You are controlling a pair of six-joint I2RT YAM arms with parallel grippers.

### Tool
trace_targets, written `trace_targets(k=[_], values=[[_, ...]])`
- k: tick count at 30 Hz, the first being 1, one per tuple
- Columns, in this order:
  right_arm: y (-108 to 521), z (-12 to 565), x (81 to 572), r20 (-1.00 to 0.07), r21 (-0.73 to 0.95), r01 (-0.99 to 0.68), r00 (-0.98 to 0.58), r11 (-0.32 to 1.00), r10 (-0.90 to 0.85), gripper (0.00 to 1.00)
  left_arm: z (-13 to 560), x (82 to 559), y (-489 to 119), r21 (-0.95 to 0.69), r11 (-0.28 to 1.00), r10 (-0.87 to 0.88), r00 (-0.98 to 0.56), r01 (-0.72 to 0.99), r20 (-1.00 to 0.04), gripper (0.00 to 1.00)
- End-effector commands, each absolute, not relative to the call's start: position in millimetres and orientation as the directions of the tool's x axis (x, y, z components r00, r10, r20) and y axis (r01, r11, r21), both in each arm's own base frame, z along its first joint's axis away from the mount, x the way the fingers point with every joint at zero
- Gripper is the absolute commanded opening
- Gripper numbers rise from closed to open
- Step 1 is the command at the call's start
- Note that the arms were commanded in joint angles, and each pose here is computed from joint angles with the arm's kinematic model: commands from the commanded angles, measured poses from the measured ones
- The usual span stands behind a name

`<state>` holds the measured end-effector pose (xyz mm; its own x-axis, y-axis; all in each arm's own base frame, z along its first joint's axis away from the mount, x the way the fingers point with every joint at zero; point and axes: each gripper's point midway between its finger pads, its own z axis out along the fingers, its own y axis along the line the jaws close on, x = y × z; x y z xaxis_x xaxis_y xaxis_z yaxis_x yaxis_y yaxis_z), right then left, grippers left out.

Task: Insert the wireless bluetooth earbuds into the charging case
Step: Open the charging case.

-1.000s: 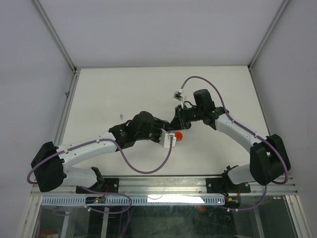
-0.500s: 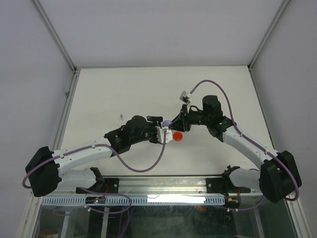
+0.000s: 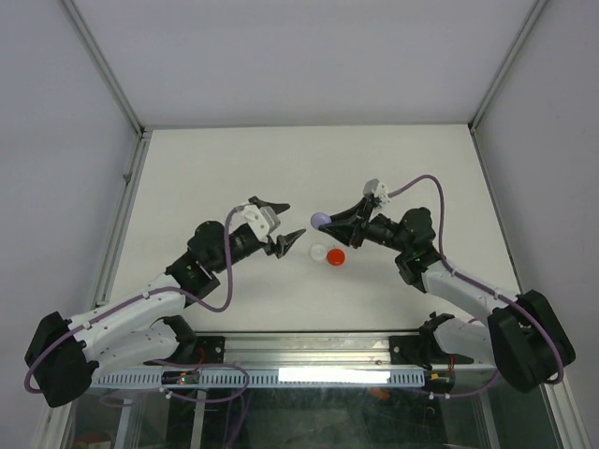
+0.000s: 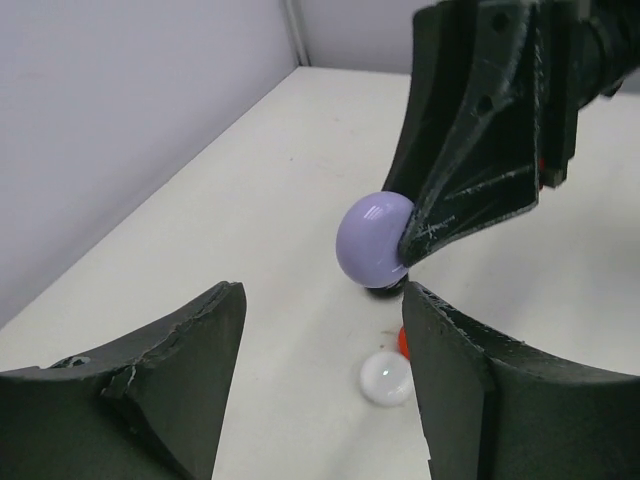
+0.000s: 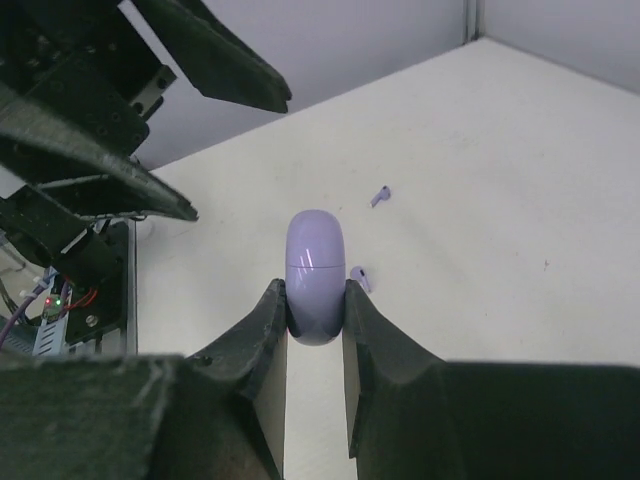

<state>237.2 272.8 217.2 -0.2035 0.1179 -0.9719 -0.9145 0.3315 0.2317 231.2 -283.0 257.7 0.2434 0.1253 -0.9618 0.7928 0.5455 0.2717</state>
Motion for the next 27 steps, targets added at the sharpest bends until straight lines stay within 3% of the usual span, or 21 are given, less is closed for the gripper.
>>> trace_targets(k=[1, 12, 27], values=[[267, 282, 232, -0.950, 0.062, -0.943, 0.045, 0.326, 0.309, 0.00, 302, 217, -286, 0.058, 0.464, -0.156, 0.146, 0.884, -0.977, 0.65], [270, 300, 199, -0.914, -0.050, -0.978, 0.126, 0.202, 0.386, 0.00, 323, 186, -302, 0.005, 0.222, -0.255, 0.063, 0.975, -0.965, 0.58], [280, 300, 170, -0.913, -0.131, -0.989, 0.149, 0.072, 0.379, 0.00, 331, 187, -314, -0.041, 0.154, -0.279, 0.003, 0.987, -0.960, 0.53]])
